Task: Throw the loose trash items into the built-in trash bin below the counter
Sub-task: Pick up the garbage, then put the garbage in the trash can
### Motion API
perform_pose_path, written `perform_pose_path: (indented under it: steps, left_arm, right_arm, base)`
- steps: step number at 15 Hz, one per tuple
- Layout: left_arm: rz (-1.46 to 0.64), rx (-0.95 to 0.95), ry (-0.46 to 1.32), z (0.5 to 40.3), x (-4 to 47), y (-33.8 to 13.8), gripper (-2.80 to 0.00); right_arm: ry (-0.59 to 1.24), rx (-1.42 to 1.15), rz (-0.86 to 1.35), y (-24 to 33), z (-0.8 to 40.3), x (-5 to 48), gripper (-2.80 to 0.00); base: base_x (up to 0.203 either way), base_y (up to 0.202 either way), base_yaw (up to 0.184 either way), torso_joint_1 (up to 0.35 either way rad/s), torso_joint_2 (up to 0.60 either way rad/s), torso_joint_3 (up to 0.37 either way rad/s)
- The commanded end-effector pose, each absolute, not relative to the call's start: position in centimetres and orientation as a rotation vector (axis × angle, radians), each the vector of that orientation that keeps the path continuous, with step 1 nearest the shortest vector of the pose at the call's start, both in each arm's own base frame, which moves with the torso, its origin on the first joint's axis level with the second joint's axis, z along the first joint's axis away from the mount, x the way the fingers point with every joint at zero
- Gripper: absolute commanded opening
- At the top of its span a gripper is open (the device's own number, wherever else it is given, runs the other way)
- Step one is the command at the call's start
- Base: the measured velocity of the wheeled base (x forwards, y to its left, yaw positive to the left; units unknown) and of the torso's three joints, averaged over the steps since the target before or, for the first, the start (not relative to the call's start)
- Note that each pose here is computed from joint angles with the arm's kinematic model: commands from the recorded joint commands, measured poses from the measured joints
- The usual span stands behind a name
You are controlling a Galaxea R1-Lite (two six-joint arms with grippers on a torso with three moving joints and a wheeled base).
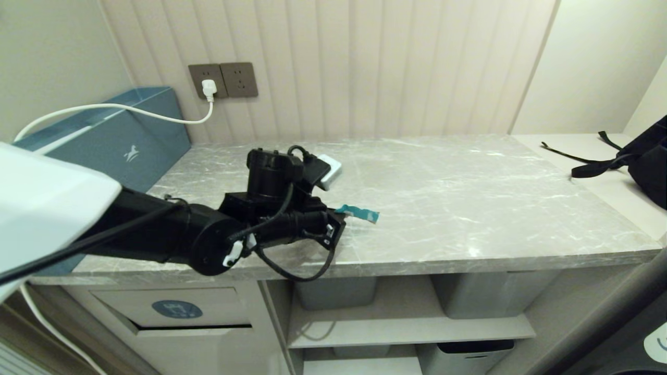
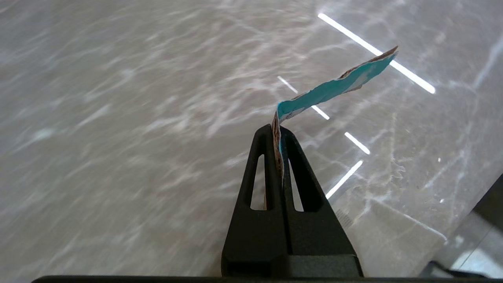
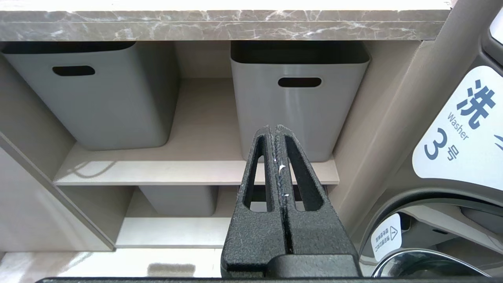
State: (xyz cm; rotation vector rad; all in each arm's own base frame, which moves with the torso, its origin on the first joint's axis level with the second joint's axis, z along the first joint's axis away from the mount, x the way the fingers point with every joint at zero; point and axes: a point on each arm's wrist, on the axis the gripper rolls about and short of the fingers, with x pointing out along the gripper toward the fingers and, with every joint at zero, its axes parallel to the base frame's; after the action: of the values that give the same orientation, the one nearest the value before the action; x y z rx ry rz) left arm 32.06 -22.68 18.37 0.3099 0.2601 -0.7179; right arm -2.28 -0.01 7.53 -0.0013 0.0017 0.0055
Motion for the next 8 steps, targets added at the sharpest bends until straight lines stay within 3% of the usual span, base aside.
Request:
perform_pose_path:
  steps: [1,5,8]
  left_arm:
    - [-0.602,0.213,0.232,22.8,30.4,-19.8,-2.8]
    - [-0.355,0.114,0.194,28.8,26.6,-9.6,-2.8]
    - [-0.147,0.085,0.15,30.5,20.1,-1.2,-2.8]
  right_arm:
    - [0.002,-0.002,0.006,0.0,7.5,-2.3,-2.8]
    - [0.0,-0.002,0.006,0.0,7.5,-2.3,-2.8]
    - [0.0,-0.002,0.006,0.0,7.5,-2.3,-2.8]
  base:
    - [0.0,0.0,0.0,0.0,0.0,0.0]
    - [0.0,0.0,0.0,0.0,0.0,0.0]
    - [0.0,0.0,0.0,0.0,0.0,0.0]
